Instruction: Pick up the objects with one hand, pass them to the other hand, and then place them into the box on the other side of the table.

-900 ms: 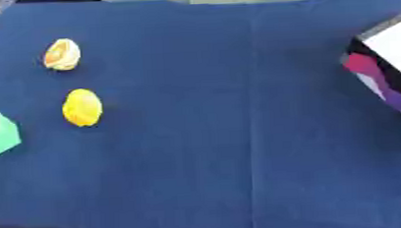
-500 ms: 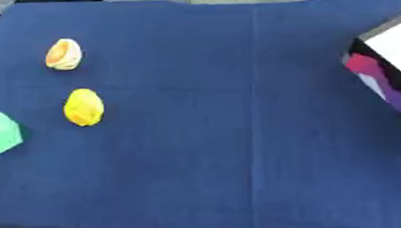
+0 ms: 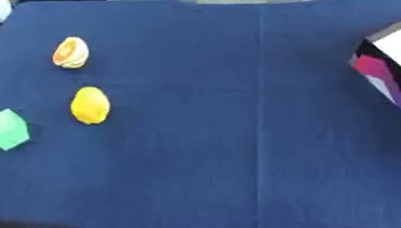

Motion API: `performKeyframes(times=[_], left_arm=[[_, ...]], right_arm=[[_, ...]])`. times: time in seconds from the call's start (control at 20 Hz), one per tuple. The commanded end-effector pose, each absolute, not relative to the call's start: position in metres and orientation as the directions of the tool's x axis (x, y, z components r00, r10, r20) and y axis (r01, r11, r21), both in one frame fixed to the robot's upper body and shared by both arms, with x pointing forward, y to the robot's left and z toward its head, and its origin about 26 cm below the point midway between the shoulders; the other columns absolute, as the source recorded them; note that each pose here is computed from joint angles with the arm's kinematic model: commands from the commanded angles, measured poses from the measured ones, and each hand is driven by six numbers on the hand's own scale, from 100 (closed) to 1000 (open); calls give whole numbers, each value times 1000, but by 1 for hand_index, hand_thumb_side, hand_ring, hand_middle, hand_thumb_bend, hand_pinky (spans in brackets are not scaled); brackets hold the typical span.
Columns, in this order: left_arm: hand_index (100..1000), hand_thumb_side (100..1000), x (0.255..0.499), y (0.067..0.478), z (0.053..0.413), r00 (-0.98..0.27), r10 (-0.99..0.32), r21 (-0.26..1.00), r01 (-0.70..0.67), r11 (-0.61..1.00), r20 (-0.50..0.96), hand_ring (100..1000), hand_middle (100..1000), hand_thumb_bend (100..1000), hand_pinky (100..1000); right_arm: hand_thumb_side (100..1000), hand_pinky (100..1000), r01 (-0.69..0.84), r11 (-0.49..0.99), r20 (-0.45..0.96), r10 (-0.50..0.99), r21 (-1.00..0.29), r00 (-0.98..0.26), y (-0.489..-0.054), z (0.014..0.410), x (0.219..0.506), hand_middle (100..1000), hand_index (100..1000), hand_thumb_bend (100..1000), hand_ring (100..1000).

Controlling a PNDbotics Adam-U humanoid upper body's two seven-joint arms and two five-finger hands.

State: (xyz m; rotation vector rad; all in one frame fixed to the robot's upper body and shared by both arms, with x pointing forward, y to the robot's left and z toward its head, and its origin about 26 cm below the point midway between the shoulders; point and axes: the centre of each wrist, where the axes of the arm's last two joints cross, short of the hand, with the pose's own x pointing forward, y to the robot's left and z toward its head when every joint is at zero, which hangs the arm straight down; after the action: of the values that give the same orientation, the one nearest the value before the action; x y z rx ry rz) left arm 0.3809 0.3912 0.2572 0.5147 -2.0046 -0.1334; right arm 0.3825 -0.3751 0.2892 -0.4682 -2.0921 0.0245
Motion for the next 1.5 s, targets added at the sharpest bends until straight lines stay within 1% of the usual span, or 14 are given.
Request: performKeyframes(times=[0.05,0.2,0.25,0.4,0.55,0.7,0.8,1.0,1.2,1.4,1.45,1.5], left_arm=[[847,417,367,402,299,-336,-615,548,-280,788,713,788,788,793,813],[843,394,357,405,321,-238,-800,789,-165,592,551,820,794,855,839],[840,385,355,407,325,-202,-847,846,-116,520,492,830,795,870,845],[837,371,350,411,328,-106,-935,941,32,336,338,850,796,909,861],[818,353,348,417,323,-27,-971,964,125,233,238,862,789,931,872],[809,340,351,423,309,58,-980,963,183,197,190,864,782,944,870],[820,316,354,425,300,89,-983,961,214,177,161,867,784,948,871],[824,276,361,427,282,129,-986,947,290,136,102,876,788,932,874],[820,249,371,434,260,167,-983,927,350,136,81,873,781,898,866],[783,237,382,435,240,185,-980,919,368,138,73,840,754,852,838],[774,234,385,434,235,187,-980,920,367,139,74,839,751,865,836],[772,229,387,434,232,185,-980,920,368,138,73,841,751,850,837]], right_arm=[[306,808,345,911,784,380,-225,-491,-381,305,374,769,905,541,799],[305,808,342,908,783,391,-242,-483,-381,303,373,768,905,543,798],[306,809,339,908,782,394,-248,-483,-380,303,373,768,905,542,798],[305,808,326,908,779,400,-265,-483,-377,302,372,767,905,542,796],[304,808,300,909,776,407,-290,-482,-371,297,370,767,904,544,795],[302,808,267,912,783,406,-312,-471,-364,288,369,767,904,547,796],[301,808,252,913,789,405,-321,-462,-361,284,371,766,903,549,795],[302,819,231,915,794,401,-329,-456,-357,282,373,765,904,547,795],[299,821,226,918,796,397,-327,-458,-355,282,374,765,904,537,795],[299,822,229,919,799,394,-322,-455,-356,281,374,764,902,551,793],[299,821,228,919,799,392,-321,-455,-356,281,374,764,903,551,793],[300,822,227,920,800,391,-320,-456,-355,281,374,763,903,550,793]])
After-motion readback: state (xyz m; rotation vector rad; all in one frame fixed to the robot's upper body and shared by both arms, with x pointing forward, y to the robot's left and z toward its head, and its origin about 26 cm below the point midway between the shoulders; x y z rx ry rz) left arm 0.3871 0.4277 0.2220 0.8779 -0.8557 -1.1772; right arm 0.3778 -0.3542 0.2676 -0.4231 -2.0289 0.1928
